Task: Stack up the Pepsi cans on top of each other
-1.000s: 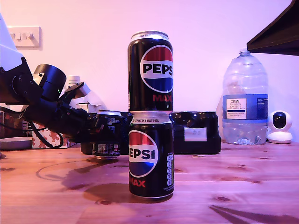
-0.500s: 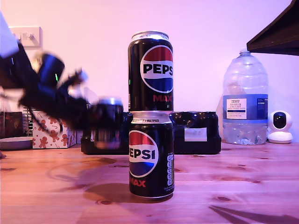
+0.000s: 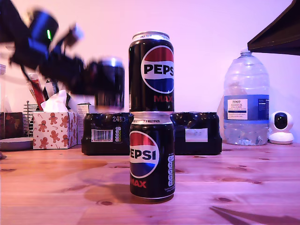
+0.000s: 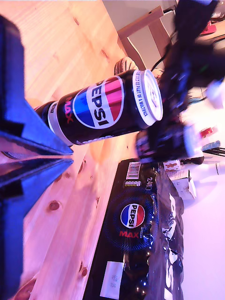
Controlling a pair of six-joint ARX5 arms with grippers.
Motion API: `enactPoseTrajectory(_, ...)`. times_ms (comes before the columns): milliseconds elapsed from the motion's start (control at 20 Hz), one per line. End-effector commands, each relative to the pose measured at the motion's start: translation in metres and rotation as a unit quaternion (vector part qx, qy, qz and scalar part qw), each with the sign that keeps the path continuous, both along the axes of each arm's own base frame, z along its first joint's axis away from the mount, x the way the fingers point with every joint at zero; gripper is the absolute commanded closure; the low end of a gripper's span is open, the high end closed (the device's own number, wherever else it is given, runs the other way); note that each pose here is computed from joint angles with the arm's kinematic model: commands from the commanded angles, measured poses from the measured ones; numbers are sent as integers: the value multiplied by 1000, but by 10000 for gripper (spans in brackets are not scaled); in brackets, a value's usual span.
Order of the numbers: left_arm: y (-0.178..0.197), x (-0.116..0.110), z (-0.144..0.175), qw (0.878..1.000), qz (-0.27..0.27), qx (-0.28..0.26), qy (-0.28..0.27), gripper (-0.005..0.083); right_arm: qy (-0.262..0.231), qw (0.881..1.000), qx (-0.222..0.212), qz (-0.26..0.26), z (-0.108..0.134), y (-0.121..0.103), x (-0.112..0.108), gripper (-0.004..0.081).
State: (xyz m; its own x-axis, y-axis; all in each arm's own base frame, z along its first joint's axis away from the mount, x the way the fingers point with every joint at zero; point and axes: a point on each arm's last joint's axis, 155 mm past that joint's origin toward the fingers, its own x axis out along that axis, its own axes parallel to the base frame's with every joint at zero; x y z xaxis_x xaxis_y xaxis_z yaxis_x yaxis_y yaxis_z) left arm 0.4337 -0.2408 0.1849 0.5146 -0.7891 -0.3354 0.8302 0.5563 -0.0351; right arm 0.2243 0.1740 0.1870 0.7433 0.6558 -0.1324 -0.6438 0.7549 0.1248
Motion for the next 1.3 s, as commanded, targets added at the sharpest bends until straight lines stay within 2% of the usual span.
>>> enactPoseTrajectory(0, -5, -13, 36, 999, -15, -10, -44, 309, -4, 1000, -1, 1, 0, 1, 0, 783)
enactPoseTrajectory(600, -21, -90, 114, 996, -55, -33, -61, 309, -5, 1000, 0, 1, 1, 1, 0, 783)
enactPoseTrajectory(950, -53, -130, 129, 992, -102, -49, -58, 309, -7, 1000, 3, 15, 3, 5, -3, 783)
enactPoseTrajectory(1100, -62, -140, 129, 990, -117, -50, -56, 309, -15, 999, 11, 39, 9, 11, -10, 783)
enactPoseTrajectory(1250, -69, -147, 129, 989, -128, -52, -54, 309, -23, 999, 16, 40, 14, 10, -11, 783)
